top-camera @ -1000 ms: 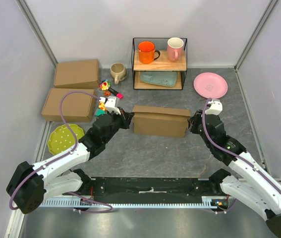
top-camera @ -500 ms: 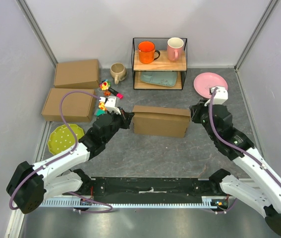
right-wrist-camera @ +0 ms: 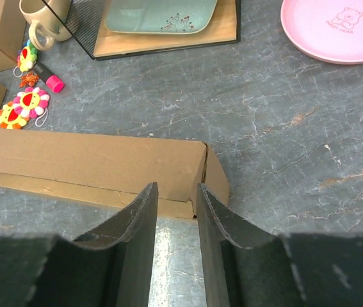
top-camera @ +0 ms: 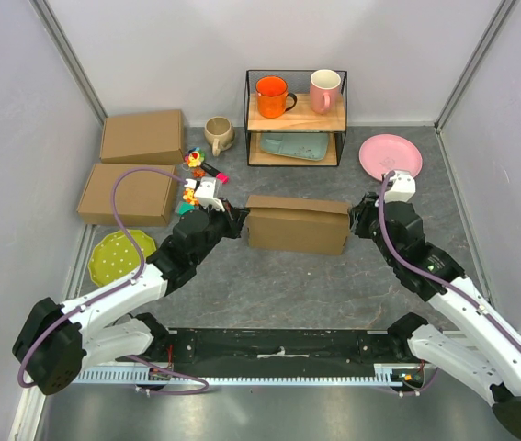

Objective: Fold the paper box

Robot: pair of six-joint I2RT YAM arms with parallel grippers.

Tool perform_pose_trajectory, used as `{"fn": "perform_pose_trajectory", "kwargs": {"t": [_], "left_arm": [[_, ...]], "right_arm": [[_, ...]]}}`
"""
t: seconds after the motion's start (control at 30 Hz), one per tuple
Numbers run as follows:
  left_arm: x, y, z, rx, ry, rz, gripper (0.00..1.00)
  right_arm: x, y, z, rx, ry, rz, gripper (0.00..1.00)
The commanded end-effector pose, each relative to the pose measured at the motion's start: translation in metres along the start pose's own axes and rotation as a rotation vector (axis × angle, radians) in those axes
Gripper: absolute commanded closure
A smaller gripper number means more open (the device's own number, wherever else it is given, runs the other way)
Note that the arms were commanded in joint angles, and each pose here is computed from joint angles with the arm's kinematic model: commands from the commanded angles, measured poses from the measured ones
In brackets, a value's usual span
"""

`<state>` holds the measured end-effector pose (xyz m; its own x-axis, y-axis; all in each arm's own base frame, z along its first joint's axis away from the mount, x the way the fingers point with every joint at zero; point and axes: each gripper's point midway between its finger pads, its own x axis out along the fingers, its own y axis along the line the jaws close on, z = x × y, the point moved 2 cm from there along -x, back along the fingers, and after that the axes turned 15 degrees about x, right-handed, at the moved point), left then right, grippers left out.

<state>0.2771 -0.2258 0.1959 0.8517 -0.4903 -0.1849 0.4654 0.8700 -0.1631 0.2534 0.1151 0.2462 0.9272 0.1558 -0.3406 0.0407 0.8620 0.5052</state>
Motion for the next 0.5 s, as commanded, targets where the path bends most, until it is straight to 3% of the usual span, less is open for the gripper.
{"fn": "perform_pose_trajectory", "kwargs": {"t": [0.0,0.13,0.47], "left_arm": [[-0.015,0.013,-0.080,0.030,0.302,0.045,0.98],[-0.016,0.014,-0.080,0.030,0.302,0.046,0.98],[-0.016,0.013,-0.080,0.032,0.302,0.045,0.98]], "right_arm": [[-0.002,-0.006,-0.003,0.004,-0.009,-0.012,0.62],[-0.001,-0.010,-0.008,-0.006,0.007,-0.019,0.68],[0.002,-0.022,-0.019,-0.026,0.022,-0.056,0.68]]}}
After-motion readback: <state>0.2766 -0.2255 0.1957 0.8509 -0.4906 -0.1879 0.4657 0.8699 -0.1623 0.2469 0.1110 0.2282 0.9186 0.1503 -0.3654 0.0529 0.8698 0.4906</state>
